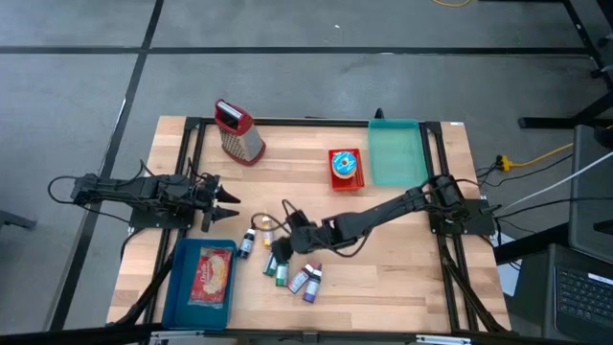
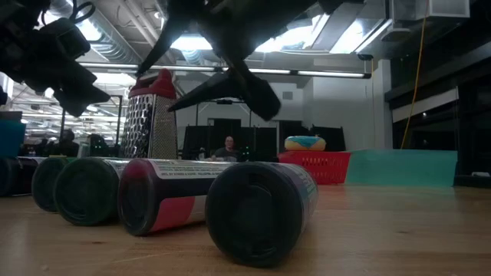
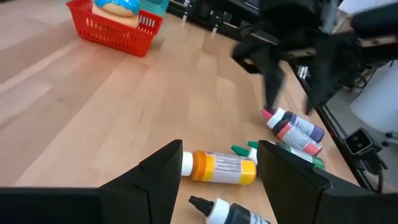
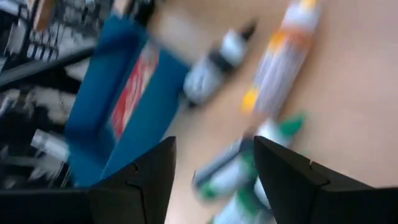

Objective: Pick & Place Food Item
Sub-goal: Put the violet food coloring bottle into the green bin

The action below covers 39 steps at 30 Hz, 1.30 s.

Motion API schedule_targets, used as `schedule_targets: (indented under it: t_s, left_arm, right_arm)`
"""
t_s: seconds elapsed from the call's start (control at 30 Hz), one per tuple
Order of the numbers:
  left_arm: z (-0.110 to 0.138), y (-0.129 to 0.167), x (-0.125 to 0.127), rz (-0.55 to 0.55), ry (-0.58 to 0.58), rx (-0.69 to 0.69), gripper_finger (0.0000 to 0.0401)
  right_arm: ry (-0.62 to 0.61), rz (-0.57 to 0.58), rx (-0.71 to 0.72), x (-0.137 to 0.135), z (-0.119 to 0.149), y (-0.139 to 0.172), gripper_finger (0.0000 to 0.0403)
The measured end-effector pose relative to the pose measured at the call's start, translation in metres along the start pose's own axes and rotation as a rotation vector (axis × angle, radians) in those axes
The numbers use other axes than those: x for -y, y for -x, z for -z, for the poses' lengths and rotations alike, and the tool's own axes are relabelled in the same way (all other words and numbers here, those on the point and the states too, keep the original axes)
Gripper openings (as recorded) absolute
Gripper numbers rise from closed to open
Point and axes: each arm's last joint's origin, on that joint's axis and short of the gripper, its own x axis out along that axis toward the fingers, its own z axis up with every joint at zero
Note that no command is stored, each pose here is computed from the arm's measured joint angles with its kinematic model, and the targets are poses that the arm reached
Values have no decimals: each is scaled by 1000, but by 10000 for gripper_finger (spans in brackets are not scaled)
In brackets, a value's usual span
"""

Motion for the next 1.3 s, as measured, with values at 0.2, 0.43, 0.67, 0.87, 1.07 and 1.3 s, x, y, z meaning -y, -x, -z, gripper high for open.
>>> schedule_targets:
  t_s: [0.2,0.43,0.67,0.87,1.07,1.3]
  left_arm:
    - [0,0,0,1,-11,0,203]
    - [0,0,0,3,-23,0,203]
    - [-5,0,2,30,-65,47,203]
    - [-5,0,5,94,-68,39,203]
    - [-5,0,6,147,-50,17,203]
    - [-6,1,6,152,-59,26,203]
  right_arm:
    - [-62,-71,-166,-14,28,9,217]
    - [-114,-179,-206,-49,45,27,217]
    - [-238,-210,-128,-71,77,49,217]
    - [-314,-231,17,-84,114,74,217]
    - [-431,-90,-7,-86,144,81,217]
    - [-533,250,-174,-84,166,47,217]
